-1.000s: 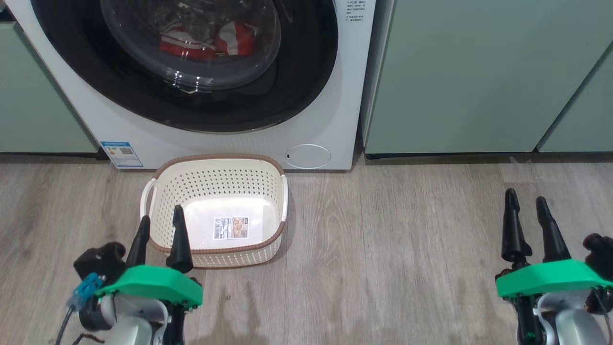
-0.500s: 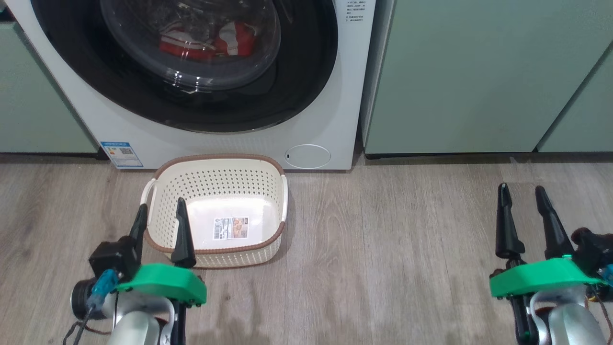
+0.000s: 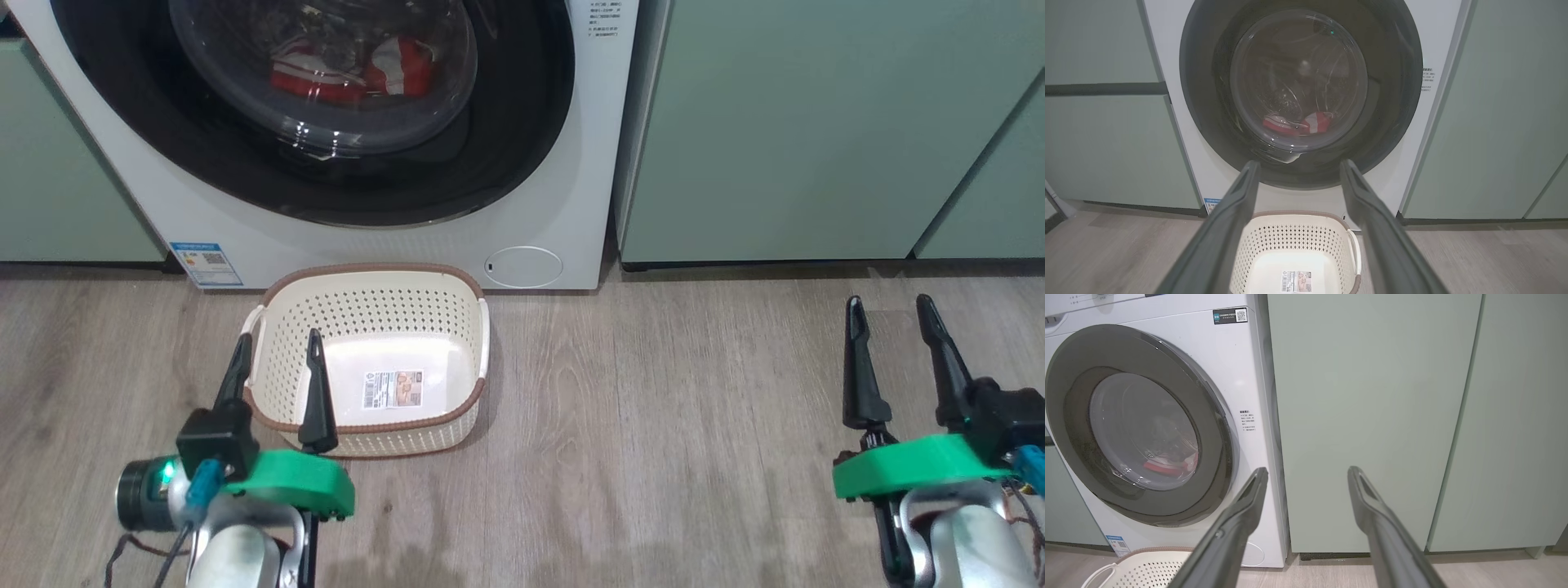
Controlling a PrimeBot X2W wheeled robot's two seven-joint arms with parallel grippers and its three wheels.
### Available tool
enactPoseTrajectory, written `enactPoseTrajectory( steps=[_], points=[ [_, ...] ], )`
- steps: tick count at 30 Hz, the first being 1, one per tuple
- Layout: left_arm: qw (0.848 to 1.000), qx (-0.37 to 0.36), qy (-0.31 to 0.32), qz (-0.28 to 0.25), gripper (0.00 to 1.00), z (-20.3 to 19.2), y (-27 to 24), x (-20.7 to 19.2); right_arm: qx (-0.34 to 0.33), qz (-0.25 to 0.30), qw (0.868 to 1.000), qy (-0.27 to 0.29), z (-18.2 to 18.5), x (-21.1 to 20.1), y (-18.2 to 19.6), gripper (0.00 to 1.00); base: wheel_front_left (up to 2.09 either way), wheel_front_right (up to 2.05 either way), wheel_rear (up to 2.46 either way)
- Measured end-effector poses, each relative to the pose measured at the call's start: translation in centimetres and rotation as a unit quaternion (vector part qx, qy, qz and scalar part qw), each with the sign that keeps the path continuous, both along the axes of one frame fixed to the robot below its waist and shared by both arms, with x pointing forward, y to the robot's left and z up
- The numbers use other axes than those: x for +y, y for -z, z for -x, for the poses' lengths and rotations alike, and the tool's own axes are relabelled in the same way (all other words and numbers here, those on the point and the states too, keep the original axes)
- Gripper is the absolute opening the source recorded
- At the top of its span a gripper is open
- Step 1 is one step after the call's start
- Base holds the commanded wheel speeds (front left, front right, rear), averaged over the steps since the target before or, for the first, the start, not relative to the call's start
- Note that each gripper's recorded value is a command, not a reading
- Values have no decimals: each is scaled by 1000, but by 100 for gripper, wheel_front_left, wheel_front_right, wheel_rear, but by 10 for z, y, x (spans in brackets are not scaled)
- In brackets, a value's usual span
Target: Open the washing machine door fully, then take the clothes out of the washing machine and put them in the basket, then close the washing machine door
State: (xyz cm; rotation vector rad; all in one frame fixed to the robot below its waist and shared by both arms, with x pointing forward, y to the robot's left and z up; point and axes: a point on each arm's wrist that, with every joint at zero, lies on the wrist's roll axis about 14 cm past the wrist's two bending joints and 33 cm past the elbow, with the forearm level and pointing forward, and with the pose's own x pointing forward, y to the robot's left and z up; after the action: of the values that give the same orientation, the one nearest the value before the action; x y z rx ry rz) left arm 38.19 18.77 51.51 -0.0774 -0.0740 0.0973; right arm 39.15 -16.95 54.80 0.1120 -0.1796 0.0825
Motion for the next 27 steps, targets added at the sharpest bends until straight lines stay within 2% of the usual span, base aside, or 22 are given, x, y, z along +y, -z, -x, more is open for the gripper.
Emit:
enactPoseTrajectory(
  steps=[9,16,27],
  points=[
    [999,-4,2,-44,100,0,2,0,-14,35,999,-1,0,2,-3,100,0,0,0],
    [999,6,9,-37,100,-2,9,-2,1,11,1000,0,1,0,7,100,0,0,0],
    [999,22,11,-30,100,-1,20,1,16,13,1000,-8,2,6,17,100,0,0,0]
  ],
)
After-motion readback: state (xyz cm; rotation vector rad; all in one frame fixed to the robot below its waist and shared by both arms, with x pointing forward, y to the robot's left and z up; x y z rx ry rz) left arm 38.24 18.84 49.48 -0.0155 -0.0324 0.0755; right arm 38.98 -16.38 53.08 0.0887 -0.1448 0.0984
